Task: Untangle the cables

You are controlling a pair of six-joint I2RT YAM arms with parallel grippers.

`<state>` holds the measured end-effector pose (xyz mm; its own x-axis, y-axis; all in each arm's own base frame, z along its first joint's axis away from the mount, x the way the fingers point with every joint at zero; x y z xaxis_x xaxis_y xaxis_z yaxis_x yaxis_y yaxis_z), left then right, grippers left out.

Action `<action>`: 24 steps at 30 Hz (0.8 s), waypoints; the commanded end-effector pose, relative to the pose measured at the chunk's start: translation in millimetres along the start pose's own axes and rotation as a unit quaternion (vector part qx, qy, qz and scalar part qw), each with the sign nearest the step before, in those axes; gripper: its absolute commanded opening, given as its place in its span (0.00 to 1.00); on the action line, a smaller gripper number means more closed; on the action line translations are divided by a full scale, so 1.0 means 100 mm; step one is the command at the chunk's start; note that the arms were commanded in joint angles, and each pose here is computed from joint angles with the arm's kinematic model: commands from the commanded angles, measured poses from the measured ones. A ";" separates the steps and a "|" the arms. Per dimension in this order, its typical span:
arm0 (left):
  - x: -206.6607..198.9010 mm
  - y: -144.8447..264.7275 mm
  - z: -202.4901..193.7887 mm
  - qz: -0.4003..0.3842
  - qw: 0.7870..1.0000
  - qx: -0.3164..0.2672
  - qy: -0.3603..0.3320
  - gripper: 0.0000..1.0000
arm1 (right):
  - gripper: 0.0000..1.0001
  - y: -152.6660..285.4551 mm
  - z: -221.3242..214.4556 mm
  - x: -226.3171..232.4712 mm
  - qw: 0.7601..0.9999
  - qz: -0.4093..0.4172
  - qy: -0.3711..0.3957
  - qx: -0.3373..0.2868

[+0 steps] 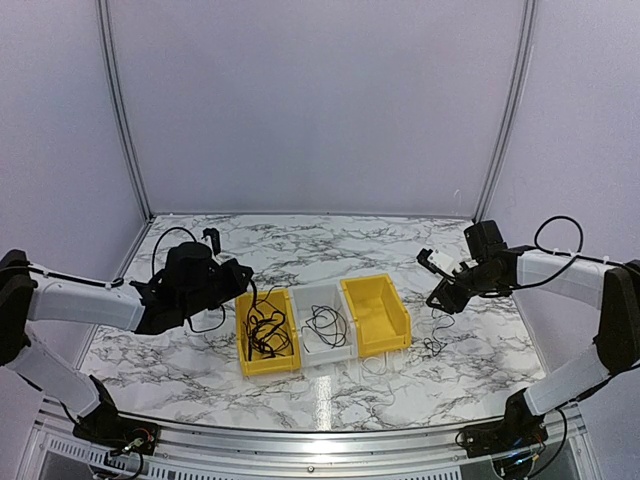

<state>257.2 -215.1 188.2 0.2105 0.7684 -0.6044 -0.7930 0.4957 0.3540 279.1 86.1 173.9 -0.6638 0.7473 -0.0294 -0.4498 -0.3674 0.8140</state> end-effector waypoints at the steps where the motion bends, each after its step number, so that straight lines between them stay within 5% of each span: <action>1: 0.04 0.09 -0.09 0.137 0.971 0.003 -0.197 0.00 | 0.49 -0.01 0.00 -0.02 1.000 0.003 -0.008 -0.008; 11: -0.24 -0.09 -0.39 0.138 0.934 0.077 -0.320 0.00 | 0.48 -0.02 -0.01 0.00 1.000 0.005 -0.008 -0.010; 24: -0.29 -0.33 -0.61 0.115 0.921 0.162 -0.334 0.00 | 0.48 -0.01 -0.04 0.01 1.000 0.006 -0.003 -0.013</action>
<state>244.0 -272.1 159.6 0.4033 0.9143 0.0368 -0.7261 0.2952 0.6210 274.3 85.6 165.1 -0.6688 0.7433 -0.0141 -0.4325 -0.3735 0.8207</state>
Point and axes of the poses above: each gripper's point midway between its finger pads, its own y axis back along the fingers, its own x axis along the line the jaws close on, z = x × y, the point moved 10 cm from there along y, back along the fingers, and after that the axes turned 7 degrees about -y, right-handed, at the moved point
